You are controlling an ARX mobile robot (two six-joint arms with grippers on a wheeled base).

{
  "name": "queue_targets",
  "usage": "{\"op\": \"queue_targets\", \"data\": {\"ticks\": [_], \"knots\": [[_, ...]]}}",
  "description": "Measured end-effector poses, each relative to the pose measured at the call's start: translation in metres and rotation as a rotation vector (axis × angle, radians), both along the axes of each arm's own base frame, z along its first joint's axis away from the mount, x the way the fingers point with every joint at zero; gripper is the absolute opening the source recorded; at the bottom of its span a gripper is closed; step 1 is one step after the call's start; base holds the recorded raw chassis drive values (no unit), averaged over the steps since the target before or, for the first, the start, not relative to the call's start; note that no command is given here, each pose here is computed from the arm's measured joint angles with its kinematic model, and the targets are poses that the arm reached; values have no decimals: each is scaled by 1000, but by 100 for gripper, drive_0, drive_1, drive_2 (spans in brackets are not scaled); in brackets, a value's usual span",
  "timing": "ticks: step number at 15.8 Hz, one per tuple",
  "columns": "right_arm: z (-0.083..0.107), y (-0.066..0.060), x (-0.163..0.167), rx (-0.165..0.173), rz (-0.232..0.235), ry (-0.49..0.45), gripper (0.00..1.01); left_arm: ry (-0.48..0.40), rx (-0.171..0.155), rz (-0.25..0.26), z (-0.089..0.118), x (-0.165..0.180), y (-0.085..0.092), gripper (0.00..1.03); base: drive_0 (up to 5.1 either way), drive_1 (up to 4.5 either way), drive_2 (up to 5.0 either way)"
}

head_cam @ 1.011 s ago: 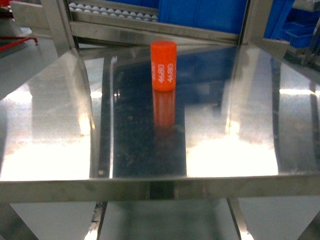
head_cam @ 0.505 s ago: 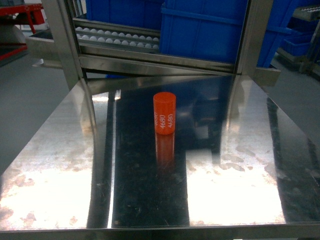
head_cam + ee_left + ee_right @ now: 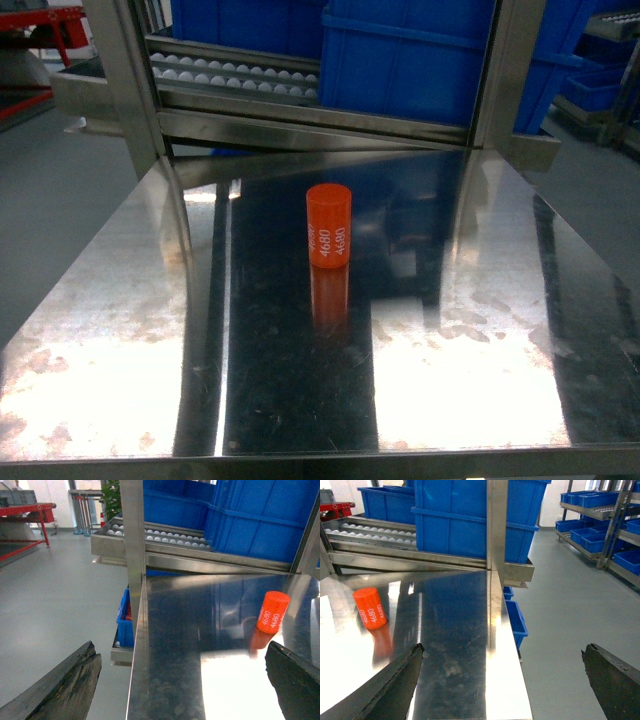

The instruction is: Pick capacitor and pack into box

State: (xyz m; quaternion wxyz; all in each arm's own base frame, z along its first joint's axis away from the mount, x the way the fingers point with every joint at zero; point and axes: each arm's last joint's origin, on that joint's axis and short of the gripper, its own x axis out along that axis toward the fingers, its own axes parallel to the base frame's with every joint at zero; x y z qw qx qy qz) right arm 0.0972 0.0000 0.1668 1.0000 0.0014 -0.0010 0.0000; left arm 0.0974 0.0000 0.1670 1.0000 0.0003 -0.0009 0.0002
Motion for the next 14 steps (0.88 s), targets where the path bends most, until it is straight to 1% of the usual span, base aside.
{"op": "queue_targets", "data": {"ticks": [7,8,9,10,11,12,13,14], "knots": [[0,0,0,0,0,0,98,0,0,0,0,0,0,98,0,0,0],[0,0,0,0,0,0,98,61,-4,-33,-2,1,-1,98,0,0,0],[0,0,0,0,0,0,98,96,-3,-69,-3,11,-7,98,0,0,0],[0,0,0,0,0,0,98,115,1,-120,-2,25,-16,98,0,0,0],[0,0,0,0,0,0,98,113,12,-173,4,43,-26,98,0,0,0],[0,0,0,0,0,-1,98,81,18,-214,18,69,-38,98,0,0,0],[0,0,0,0,0,0,98,44,34,-287,30,98,-55,98,0,0,0],[0,0,0,0,0,0,98,43,52,-344,31,127,-75,98,0,0,0]]}}
